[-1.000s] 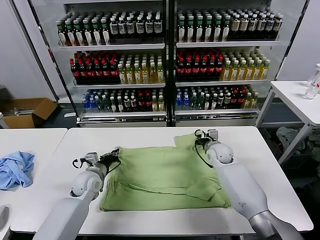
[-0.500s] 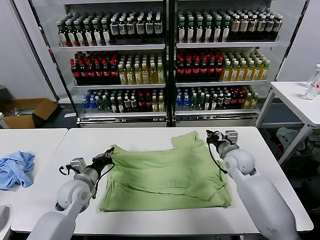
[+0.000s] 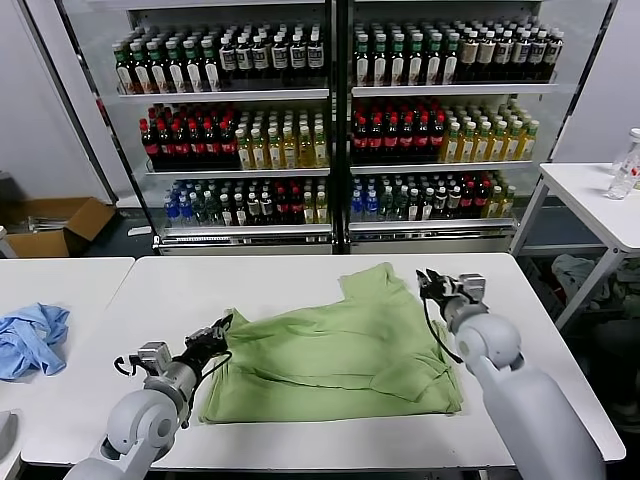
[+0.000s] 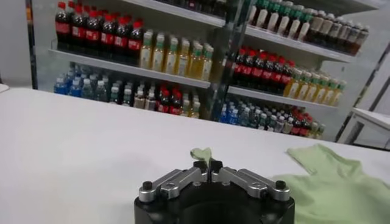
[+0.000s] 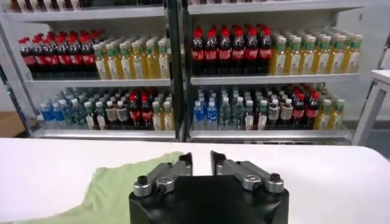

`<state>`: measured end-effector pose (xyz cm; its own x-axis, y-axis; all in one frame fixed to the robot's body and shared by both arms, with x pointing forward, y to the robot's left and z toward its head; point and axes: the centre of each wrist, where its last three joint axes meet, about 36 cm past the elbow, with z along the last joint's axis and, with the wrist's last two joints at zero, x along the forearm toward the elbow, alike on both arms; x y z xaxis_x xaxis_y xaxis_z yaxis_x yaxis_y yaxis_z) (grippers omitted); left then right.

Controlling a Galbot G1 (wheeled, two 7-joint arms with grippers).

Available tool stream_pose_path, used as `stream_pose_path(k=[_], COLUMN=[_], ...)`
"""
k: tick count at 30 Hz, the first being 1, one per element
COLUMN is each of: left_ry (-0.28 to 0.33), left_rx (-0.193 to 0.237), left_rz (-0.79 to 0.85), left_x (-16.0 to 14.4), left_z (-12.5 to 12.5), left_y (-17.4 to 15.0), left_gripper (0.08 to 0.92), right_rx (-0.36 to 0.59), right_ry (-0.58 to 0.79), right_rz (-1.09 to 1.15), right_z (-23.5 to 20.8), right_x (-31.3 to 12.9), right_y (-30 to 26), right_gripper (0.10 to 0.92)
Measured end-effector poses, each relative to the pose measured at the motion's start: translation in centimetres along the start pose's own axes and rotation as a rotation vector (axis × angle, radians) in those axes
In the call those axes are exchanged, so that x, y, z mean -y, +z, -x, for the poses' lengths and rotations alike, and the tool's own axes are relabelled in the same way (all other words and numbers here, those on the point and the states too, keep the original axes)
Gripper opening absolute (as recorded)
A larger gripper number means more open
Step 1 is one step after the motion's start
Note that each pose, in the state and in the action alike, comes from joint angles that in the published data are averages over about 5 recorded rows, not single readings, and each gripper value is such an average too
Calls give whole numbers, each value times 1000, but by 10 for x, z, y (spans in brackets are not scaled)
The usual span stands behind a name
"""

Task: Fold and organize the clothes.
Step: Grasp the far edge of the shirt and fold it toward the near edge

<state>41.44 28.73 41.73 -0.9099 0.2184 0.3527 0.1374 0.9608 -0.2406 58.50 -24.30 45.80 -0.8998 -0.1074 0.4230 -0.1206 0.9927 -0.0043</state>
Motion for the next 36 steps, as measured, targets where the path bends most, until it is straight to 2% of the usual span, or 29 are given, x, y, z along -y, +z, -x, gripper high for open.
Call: stream_pose_path(k=[10,13,27,36], left_ry=[8,13,20,25], left_rx=[7,6,8,17], left_rz=[6,9,10,-8], left_x=[2,4,2,2], left_z=[-7,-8,-10,-9], left_y=[-2,-2,-6,-7], left_gripper=[86,86,86,86], right_rx=[-120,-146,-184,-159], right_ry=[18,19,-4,-10], right_rz=[-41,-44,-26,5], right_z=[63,72,89,85], right_x=[-27,-31,-40,-32], right_y=[5,9,12,16], right_gripper=[749,767,383,139])
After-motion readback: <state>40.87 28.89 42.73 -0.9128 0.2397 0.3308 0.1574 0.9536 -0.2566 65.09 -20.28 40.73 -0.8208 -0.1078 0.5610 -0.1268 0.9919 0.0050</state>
